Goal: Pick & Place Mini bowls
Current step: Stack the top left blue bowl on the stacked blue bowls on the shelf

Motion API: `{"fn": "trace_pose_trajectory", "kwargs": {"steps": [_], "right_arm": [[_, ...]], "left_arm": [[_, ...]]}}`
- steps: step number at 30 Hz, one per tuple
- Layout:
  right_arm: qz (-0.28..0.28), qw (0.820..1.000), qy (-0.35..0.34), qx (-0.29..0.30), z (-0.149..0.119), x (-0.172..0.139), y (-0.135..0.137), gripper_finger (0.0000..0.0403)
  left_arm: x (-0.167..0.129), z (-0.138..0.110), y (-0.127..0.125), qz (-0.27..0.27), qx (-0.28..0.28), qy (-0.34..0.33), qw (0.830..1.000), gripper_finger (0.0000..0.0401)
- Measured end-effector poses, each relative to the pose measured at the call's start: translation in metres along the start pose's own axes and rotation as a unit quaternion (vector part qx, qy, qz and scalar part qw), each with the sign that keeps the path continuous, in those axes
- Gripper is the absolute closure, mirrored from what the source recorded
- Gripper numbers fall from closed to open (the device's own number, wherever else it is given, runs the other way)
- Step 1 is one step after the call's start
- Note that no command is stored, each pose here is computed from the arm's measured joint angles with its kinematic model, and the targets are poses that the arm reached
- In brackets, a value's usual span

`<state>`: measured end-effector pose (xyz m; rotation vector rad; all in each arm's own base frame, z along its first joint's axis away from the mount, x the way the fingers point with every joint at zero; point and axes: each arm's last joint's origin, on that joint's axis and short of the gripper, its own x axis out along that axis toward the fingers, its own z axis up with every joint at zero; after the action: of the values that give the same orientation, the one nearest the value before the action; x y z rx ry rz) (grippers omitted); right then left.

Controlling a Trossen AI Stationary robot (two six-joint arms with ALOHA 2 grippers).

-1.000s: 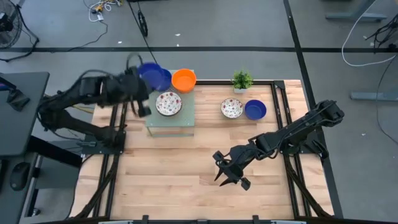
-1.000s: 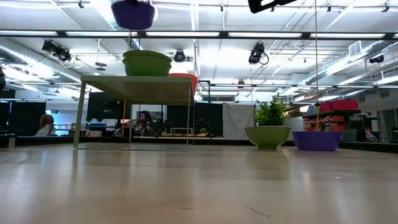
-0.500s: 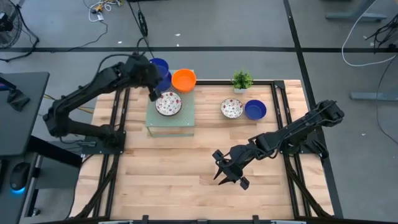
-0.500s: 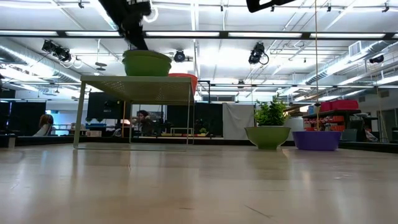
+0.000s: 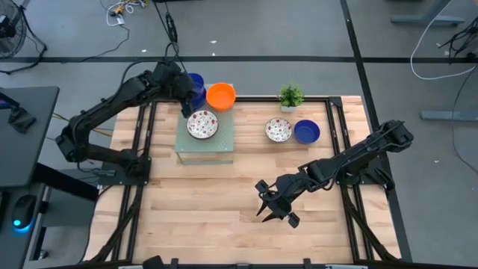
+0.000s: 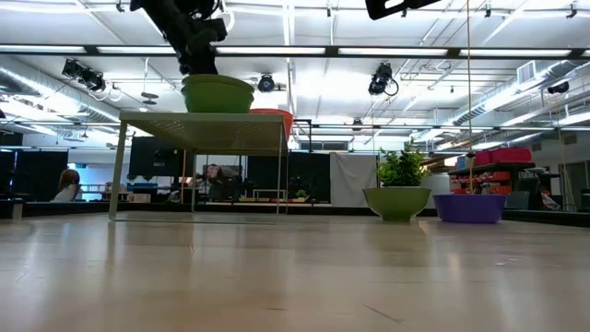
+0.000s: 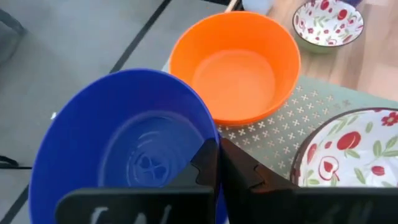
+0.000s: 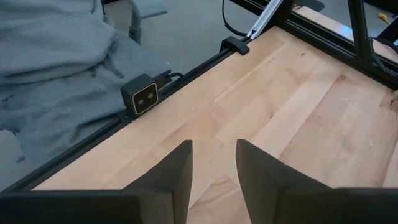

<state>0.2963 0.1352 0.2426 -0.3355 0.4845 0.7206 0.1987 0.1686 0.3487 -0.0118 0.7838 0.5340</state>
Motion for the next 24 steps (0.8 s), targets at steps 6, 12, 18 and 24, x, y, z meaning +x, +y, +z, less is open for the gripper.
{"fn": "trace_pose_trajectory", "kwargs": {"steps": [6, 12, 18, 24], "right_arm": [[0.0, 1.0, 0.0, 0.001, 0.0, 0.0, 0.0, 0.0278], [0.0, 1.0, 0.0, 0.002, 0.0, 0.0, 0.0, 0.0278], [0.001, 1.0, 0.001, 0.002, 0.0, 0.0, 0.0, 0.0278], [0.001, 1.0, 0.002, 0.002, 0.0, 0.0, 0.0, 0.0278]], "left_arm": [[0.015, -0.002, 0.001, -0.001, -0.003, 0.025, 1.0, 0.0384], [0.027, -0.003, 0.001, -0.001, -0.002, 0.041, 0.999, 0.0385], [0.028, -0.003, 0.002, 0.011, -0.006, 0.048, 0.999, 0.0372], [0.027, -0.003, 0.002, 0.011, -0.014, 0.047, 0.999, 0.0318]]}}
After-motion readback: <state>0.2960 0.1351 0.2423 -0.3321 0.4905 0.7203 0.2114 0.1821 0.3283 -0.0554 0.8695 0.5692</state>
